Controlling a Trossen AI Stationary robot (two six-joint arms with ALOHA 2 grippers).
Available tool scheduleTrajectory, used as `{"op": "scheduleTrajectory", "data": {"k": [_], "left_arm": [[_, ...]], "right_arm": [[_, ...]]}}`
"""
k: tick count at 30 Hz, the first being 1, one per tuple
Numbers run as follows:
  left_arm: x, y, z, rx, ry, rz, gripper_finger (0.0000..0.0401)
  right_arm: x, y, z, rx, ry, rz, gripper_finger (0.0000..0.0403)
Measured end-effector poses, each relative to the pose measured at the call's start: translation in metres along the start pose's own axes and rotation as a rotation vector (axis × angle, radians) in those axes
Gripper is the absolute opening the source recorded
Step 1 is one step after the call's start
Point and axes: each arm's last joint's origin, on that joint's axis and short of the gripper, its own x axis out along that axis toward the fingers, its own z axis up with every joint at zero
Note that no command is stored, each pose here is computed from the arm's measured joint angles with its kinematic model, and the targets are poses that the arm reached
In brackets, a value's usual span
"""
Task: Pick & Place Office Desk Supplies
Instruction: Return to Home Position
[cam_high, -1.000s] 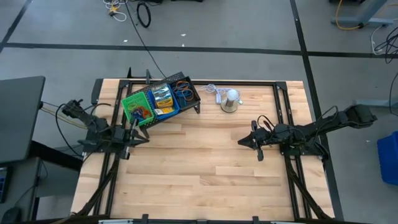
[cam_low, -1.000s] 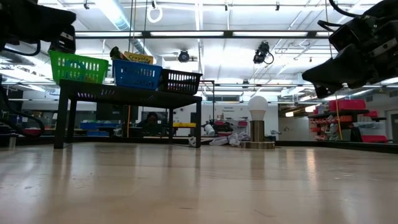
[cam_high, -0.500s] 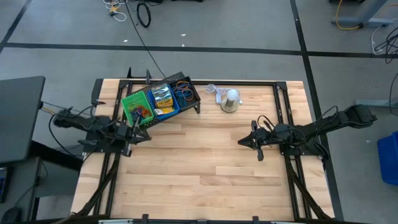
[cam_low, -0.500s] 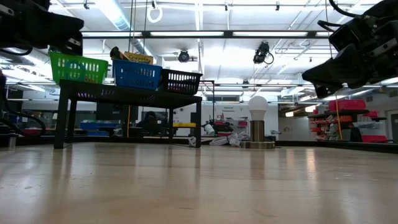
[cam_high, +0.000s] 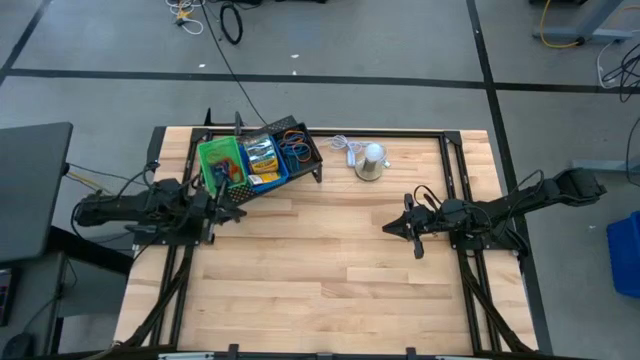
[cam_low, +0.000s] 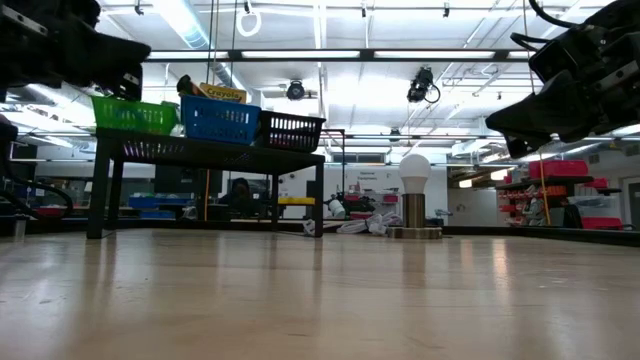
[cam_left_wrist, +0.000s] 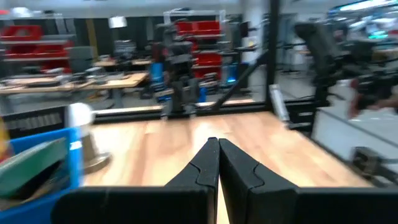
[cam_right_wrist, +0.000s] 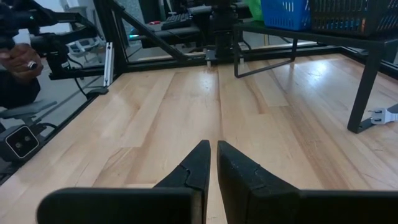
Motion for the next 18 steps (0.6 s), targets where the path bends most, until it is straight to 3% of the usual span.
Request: {"op": "scheduleTrajectory", "data": {"k": [5, 13, 18], "left_arm": [[0.0, -0.002, 0.004, -0.022, -0.048, -0.113, 0.0012], [0.0, -0.006, 0.005, -0.029, -0.057, -0.161, 0.0012], [0.005, -0.013, -0.017, -0.066, -0.035, -0.173, 0.0012]], "right_arm": [[0.0, 0.0, 0.0, 0.027, 0.0, 0.0, 0.0034], [0.0, 0.0, 0.0, 0.046, 0.0, 0.0, 0.0034], [0.0, 0.0, 0.0, 0.052, 0.0, 0.0, 0.0034]]}}
